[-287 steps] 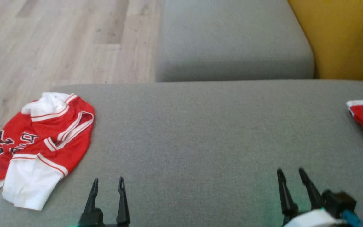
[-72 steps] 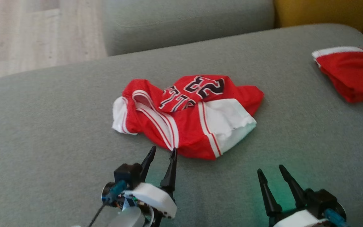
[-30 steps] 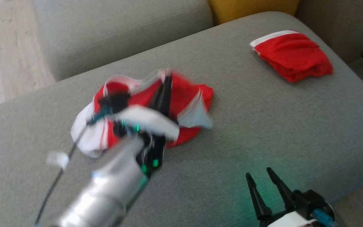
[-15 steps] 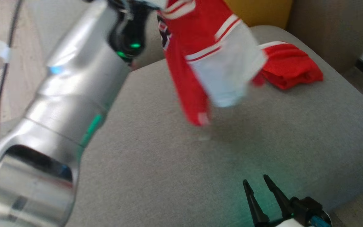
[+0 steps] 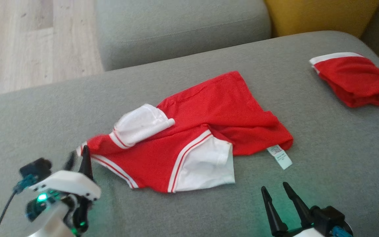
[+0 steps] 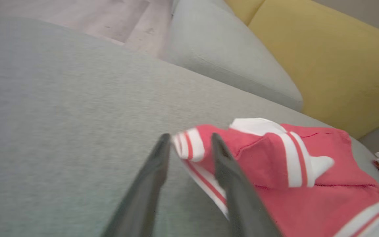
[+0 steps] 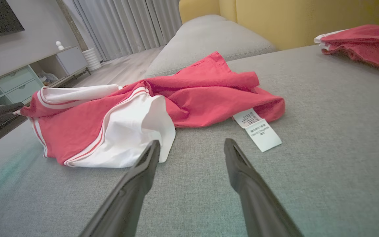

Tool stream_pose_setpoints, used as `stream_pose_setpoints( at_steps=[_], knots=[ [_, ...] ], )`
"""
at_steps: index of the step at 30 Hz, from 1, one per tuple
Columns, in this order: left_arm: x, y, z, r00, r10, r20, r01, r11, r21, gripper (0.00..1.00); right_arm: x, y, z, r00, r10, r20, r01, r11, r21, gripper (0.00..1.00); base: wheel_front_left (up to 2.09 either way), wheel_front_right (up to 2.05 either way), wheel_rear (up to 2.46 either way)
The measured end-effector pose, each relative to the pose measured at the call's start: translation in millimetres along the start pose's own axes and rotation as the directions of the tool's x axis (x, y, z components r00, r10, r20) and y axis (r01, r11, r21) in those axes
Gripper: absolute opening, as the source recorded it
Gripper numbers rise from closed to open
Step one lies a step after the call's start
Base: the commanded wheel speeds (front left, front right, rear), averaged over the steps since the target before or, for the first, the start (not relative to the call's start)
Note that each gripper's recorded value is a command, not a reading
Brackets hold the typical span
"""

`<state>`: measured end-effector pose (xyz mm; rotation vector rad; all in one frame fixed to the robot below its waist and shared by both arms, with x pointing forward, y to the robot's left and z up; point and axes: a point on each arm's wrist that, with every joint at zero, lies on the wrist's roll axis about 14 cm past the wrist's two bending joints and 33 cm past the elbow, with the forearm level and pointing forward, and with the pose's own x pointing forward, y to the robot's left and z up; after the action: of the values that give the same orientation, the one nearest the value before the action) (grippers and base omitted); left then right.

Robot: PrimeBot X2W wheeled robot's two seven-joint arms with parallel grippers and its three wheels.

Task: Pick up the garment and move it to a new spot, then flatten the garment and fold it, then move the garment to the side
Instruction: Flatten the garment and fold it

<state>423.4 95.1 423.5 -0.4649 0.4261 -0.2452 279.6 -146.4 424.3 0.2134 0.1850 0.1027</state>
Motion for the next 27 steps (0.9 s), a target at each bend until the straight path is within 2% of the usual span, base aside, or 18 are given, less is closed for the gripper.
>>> stream_pose_setpoints(
  at_steps=[3,5,8,10,12,13,15,18,19,21,24,27],
  knots=[
    [-1,15,21,0.995,0.058,0.075,-0.061,0.997,0.04,1.0,5,3,-3,1.0,0.015,-0.019,-0.015,1.0,-0.003,1.0,0.0,0.0,0.0],
    [-1,8,52,0.982,0.047,0.181,-0.072,0.988,0.134,1.0,9,5,-6,0.999,0.026,-0.031,-0.027,1.0,-0.005,1.0,0.0,0.0,0.0],
    [-11,-19,84,0.944,-0.025,0.328,-0.087,0.943,0.321,1.0,13,8,-8,0.998,0.04,-0.044,-0.04,0.999,-0.006,1.0,0.0,0.0,0.0],
    [-21,-43,71,0.934,-0.099,0.343,-0.061,0.901,0.429,1.0,15,8,-10,0.998,0.042,-0.052,-0.043,0.999,-0.006,1.0,0.0,0.0,0.0],
    [-30,-68,36,0.941,-0.179,0.287,0.015,0.87,0.493,1.0,17,8,-11,0.997,0.044,-0.06,-0.045,0.999,-0.006,1.0,0.0,0.0,0.0],
    [-30,-68,36,0.941,-0.179,0.287,0.015,0.87,0.493,1.0,17,8,-11,0.997,0.044,-0.06,-0.045,0.999,-0.006,1.0,0.0,0.0,0.0],
    [-37,-94,-3,0.944,-0.268,0.192,0.127,0.833,0.538,1.0,17,7,-13,0.997,0.042,-0.067,-0.042,0.999,-0.006,1.0,0.0,0.0,0.0],
    [-40,-131,-39,0.916,-0.394,0.079,0.287,0.778,0.559,1.0,16,3,-14,0.997,0.025,-0.07,-0.025,1.0,0.002,1.0,0.0,0.0,0.0],
    [-39,-141,-48,0.903,-0.427,0.044,0.33,0.755,0.567,1.0,15,1,-14,0.997,0.018,-0.071,-0.018,1.0,0.002,1.0,0.0,0.0,0.0],
    [-37,-158,-71,0.872,-0.488,-0.048,0.417,0.688,0.594,1.0,15,-4,-13,0.998,0.0,-0.068,0.0,1.0,0.002,1.0,0.0,0.0,0.0],
    [-30,-172,-96,0.833,-0.531,-0.158,0.501,0.6,0.624,1.0,12,-11,-13,0.997,-0.028,-0.068,0.028,1.0,0.005,1.0,0.0,0.0,0.0],
    [-20,-181,-109,0.805,-0.549,-0.223,0.55,0.552,0.627,1.0,9,-17,-16,0.995,-0.053,-0.08,0.054,0.999,0.008,1.0,0.0,0.0,0.0]
  ],
)
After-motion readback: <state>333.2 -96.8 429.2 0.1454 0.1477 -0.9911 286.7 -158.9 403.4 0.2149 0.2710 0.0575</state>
